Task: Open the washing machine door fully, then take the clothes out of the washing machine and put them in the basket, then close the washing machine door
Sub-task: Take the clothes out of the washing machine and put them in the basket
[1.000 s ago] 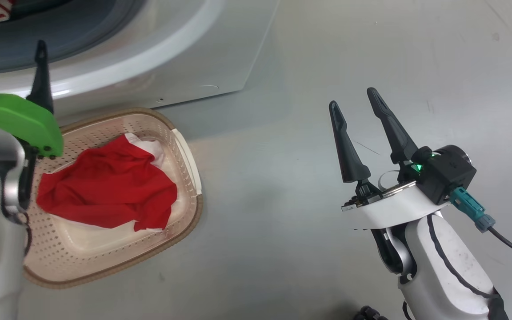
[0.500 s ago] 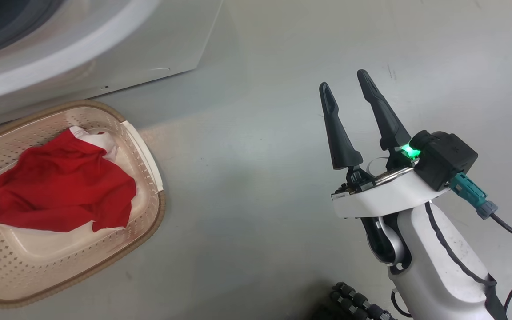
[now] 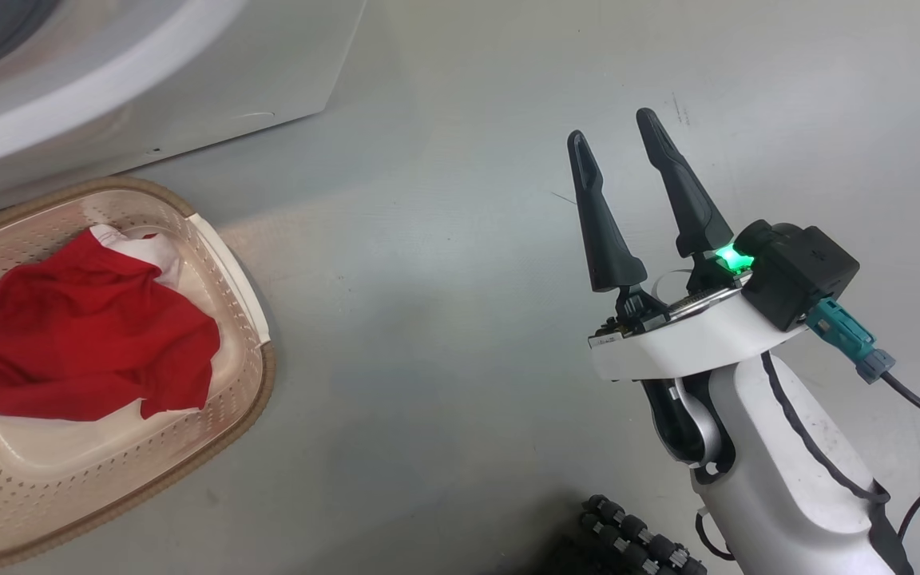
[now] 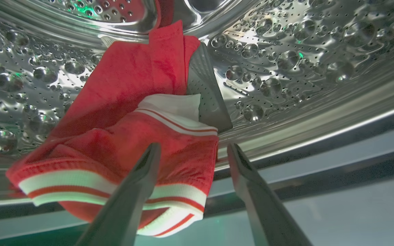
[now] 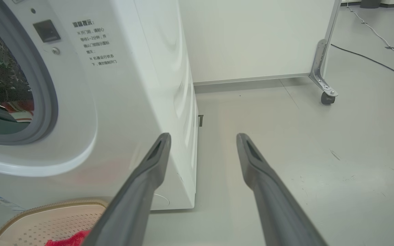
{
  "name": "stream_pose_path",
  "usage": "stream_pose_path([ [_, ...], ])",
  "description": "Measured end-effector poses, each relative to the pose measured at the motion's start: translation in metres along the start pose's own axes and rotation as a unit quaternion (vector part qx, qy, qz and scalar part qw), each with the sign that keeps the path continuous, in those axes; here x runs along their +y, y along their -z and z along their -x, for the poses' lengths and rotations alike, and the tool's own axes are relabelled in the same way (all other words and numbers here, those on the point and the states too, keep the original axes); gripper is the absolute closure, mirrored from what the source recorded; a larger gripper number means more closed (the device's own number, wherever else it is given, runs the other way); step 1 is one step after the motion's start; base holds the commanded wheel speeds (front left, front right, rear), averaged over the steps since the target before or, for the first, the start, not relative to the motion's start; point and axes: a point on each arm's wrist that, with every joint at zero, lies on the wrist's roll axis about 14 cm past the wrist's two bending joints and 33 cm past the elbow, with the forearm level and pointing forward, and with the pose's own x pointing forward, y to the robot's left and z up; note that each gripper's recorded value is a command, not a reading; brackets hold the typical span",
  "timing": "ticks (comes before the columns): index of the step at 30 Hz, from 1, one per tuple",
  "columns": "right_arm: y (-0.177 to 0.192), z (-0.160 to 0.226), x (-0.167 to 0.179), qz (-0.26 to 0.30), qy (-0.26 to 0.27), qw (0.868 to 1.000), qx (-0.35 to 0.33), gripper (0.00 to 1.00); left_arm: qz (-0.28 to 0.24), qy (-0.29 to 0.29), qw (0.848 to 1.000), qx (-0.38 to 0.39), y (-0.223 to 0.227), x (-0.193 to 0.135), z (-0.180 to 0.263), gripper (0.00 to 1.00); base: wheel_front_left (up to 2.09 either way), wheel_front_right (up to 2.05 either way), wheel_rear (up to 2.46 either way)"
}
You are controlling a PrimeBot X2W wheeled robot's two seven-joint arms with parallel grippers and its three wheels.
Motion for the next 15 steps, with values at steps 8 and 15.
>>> stream_pose_path([
  [8, 0.001, -0.002, 0.001, -0.005, 0.001, 1.0, 0.0, 0.0, 0.014, 0.001, 0.998, 0.069, 0.027, 0.003, -0.004, 0.0, 0.0, 0.0, 0.0],
  [15, 0.0, -0.005, 0.004, -0.004, -0.006, 1.0, -0.001, 0.0, 0.004, -0.014, 0.995, 0.096, 0.037, 0.015, -0.004, 0.0, 0.0, 0.0, 0.0],
])
